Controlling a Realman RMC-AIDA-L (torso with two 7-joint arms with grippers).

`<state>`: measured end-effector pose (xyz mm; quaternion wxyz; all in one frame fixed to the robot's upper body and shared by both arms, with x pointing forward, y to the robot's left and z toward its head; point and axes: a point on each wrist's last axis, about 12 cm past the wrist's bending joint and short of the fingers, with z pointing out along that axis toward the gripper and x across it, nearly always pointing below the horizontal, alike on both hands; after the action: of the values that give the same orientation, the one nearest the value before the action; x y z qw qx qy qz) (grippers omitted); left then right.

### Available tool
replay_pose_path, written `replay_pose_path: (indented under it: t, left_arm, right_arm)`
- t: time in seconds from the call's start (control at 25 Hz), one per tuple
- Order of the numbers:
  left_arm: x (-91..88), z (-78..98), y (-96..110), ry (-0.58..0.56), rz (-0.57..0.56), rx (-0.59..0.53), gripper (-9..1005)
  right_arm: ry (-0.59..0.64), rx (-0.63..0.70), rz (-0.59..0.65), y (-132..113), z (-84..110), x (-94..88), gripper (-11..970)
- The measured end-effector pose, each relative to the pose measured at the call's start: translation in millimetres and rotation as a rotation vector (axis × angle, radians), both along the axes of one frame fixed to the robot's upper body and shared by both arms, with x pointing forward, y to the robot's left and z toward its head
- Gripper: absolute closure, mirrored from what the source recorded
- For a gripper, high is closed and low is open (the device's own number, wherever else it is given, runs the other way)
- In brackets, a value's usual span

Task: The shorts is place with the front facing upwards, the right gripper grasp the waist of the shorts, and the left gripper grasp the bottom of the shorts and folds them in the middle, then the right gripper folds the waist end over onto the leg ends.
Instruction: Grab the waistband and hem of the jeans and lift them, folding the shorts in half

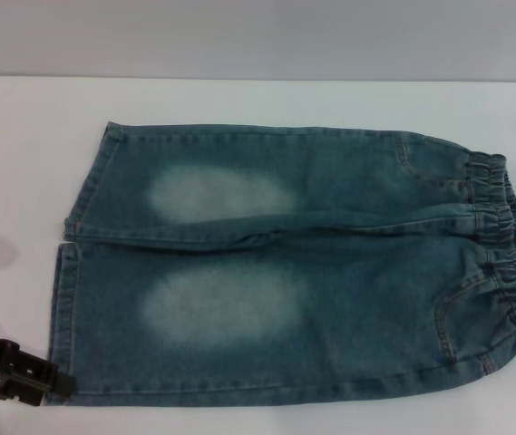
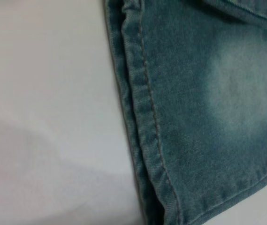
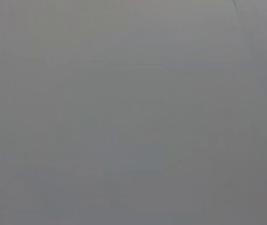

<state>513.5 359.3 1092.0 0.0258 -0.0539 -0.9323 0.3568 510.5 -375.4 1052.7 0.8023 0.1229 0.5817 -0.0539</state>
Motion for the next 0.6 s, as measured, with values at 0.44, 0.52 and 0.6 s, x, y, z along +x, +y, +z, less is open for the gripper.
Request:
replay_pose_path:
  t: [0.44, 0.52, 0.6]
  left_arm:
    - [-0.1, -1.1, -2.6, -0.002, -0.009, -0.004, 356]
    - [0.0, -1.2, -2.9, -0.002, -0.009, -0.004, 356]
    - [0.0, -1.5, -3.2, -0.002, -0.012, -0.002, 356]
  right_arm:
    - [-0.003, 0.022, 0.026, 2.1, -0.8, -0.2, 368]
    - [-0.002, 0.022, 0.033, 2.9, -0.8, 0.1, 368]
    - [0.0, 0.018, 0.041, 3.9, -0.8, 0.4, 368]
